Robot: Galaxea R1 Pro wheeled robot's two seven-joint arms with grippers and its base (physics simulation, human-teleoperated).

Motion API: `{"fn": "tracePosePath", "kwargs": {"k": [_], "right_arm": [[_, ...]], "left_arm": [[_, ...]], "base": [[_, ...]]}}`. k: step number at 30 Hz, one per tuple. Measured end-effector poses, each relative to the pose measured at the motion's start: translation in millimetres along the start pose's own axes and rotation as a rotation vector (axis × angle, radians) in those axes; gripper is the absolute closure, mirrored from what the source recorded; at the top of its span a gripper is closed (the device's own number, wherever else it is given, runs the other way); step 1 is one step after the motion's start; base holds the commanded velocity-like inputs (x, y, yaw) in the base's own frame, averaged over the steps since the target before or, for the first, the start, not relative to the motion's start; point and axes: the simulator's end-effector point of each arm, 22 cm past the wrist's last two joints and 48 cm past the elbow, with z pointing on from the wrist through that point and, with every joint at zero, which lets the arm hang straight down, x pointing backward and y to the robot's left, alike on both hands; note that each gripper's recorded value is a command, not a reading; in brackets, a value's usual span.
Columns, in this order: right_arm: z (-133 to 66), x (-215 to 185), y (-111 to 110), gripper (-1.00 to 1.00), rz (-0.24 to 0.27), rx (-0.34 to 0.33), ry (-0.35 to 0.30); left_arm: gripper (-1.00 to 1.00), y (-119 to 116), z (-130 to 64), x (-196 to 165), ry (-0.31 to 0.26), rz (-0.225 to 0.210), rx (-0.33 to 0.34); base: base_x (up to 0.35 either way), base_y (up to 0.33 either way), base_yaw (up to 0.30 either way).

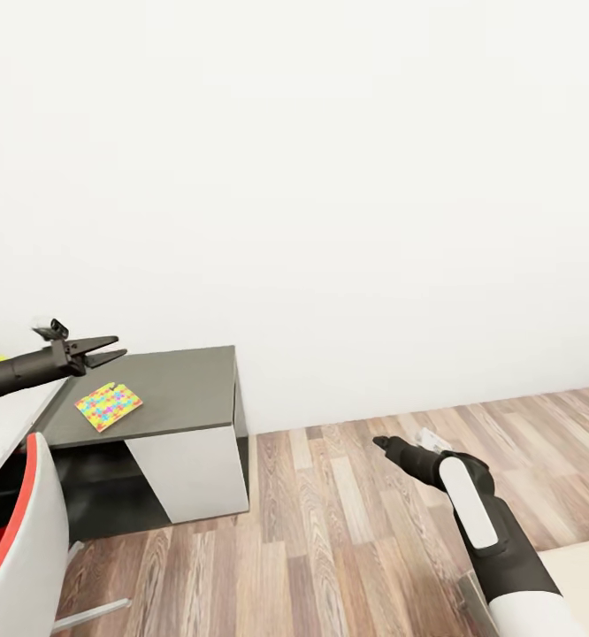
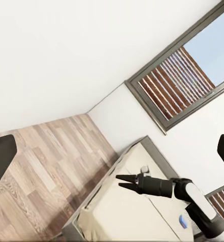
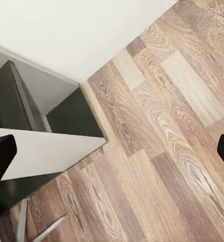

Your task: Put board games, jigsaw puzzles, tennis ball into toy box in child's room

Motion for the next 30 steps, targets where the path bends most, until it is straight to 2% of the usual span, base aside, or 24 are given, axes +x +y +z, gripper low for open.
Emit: {"fn": "tracePosePath", "kwargs": {"k": [8,12,21,26,30], "right_arm": [[-7.4,-4,11,-1.00,-0.020,-0.019,0.000],[-11.9,0,12,-1.00,-0.034,-0.025,0.034],[-18.6,0,20,-1.00,-0.044,-0.044,0.046],[-24.4,-3,26,-1.00,-0.058,-0.058,0.049],[-25.0,6,20,-1.00,-0.058,-0.050,0.064]], "left_arm": [[-1.00,8,-4.2,18,0.013,0.006,-0.012],[-1.00,13,-7.3,31,0.022,0.010,-0.020],[-1.00,28,-11.0,73,0.052,-0.010,-0.033],[-1.00,43,-16.9,110,0.078,-0.045,-0.049],[-1.00,45,-14.9,122,0.077,-0.039,-0.041]], "base": [[0.000,0.000,-0.162],[0.000,0.000,-0.200],[0.000,0.000,-0.160],[0.000,-0.004,-0.089],[0.000,-0.073,-0.237]]}}
